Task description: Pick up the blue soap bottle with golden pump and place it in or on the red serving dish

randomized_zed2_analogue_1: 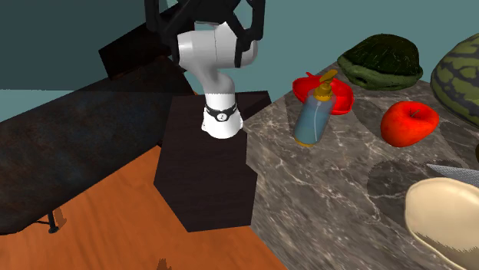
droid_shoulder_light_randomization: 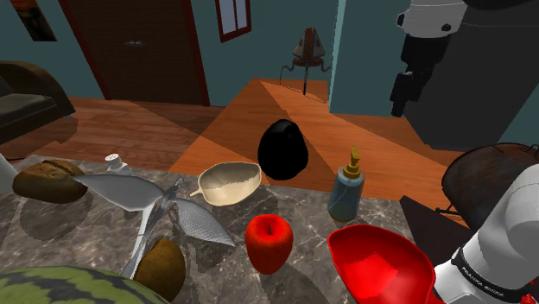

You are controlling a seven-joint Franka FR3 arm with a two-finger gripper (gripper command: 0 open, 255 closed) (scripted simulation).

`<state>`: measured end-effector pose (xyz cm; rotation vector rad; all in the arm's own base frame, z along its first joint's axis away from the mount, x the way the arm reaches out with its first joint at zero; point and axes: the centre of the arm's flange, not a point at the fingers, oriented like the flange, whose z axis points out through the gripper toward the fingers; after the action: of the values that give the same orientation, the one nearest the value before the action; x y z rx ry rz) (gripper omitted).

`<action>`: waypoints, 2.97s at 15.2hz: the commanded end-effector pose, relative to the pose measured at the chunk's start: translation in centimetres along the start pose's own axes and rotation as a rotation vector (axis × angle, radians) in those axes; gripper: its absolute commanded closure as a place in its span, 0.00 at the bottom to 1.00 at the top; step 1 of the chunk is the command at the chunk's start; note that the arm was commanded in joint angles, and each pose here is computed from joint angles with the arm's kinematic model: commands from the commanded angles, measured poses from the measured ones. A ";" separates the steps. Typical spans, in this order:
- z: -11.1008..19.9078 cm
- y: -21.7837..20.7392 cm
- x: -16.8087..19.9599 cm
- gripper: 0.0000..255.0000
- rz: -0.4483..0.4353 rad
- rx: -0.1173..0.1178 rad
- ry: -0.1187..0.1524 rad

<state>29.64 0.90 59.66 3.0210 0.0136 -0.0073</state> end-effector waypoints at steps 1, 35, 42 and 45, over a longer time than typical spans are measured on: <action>0.0 0.0 0.0 0.00 0.000 0.000 0.000; 8.3 -19.1 -5.0 1.00 -0.180 0.199 0.243; 8.3 -19.1 -5.0 1.00 -0.180 0.199 0.243; 7.2 -19.0 -5.0 1.00 -0.180 0.199 0.243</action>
<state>24.41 18.76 49.83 3.1855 0.3256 0.3625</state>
